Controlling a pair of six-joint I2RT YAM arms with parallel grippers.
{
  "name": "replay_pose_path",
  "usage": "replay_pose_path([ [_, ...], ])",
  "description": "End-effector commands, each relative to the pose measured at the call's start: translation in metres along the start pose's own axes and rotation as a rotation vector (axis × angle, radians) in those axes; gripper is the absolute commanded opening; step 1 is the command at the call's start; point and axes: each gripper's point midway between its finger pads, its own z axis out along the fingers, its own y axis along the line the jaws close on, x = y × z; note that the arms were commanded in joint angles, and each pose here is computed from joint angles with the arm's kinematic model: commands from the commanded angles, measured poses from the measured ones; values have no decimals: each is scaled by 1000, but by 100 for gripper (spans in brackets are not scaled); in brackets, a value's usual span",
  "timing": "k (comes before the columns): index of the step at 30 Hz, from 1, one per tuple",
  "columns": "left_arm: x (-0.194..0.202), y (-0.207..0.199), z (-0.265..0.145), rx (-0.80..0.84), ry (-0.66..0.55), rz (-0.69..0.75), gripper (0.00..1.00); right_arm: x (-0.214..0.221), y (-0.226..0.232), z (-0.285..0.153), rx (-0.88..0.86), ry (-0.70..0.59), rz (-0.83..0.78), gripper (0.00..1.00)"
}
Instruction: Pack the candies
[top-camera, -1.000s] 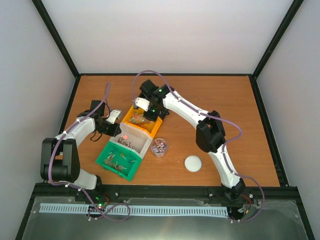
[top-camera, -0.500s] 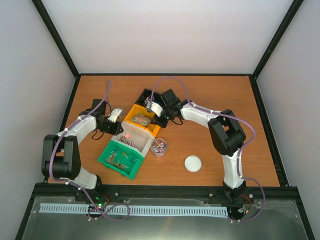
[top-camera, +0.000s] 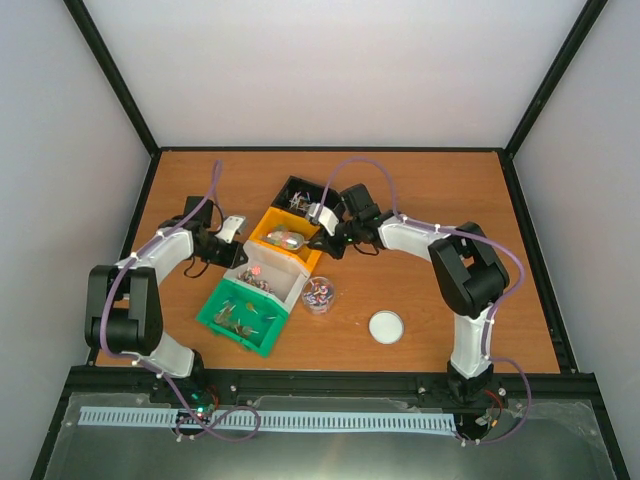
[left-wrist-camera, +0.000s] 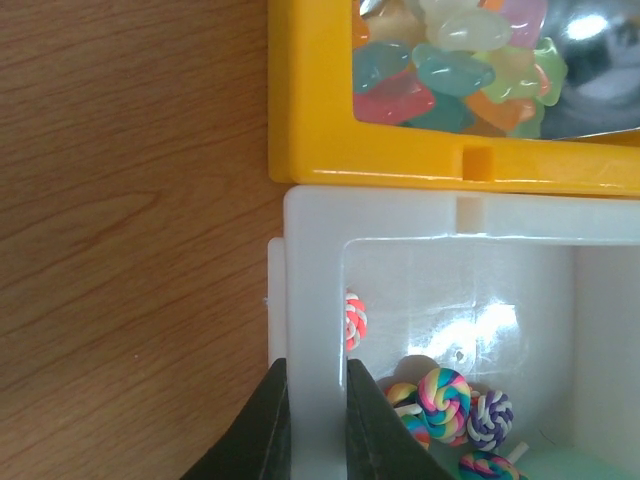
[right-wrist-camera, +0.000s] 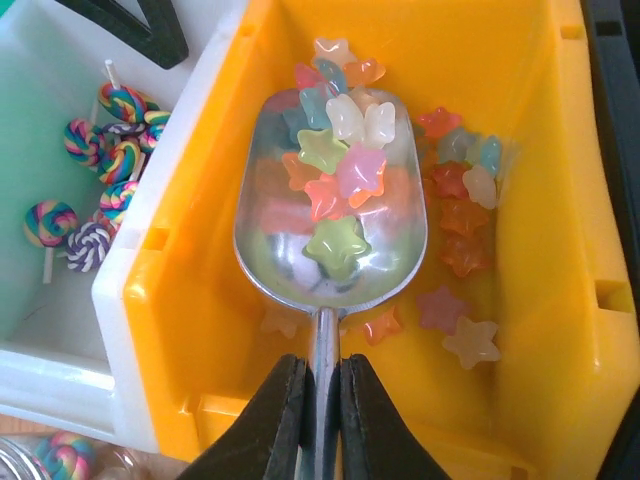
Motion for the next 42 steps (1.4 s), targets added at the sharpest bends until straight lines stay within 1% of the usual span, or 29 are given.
replay_pose_path([
  [1, 3, 18, 11, -61, 27, -38, 1, -28, 11, -15, -40, -117, -75, 3],
  [7, 5, 20, 9, -70, 29, -41, 1, -19, 7, -21, -44, -133, -65, 3],
  [14, 6, 23, 11, -71, 35, -51, 1, -15, 2, -33, -54, -198, -59, 3],
  [30, 9, 28, 12, -76, 43, -76, 1, -37, 4, -56, -76, -332, -56, 3],
  [34, 9, 29, 12, -74, 41, -80, 1, -40, 6, -68, -76, -340, -68, 3],
  [42, 9, 28, 12, -67, 38, -84, 1, -32, 30, -98, -148, -295, -108, 3],
])
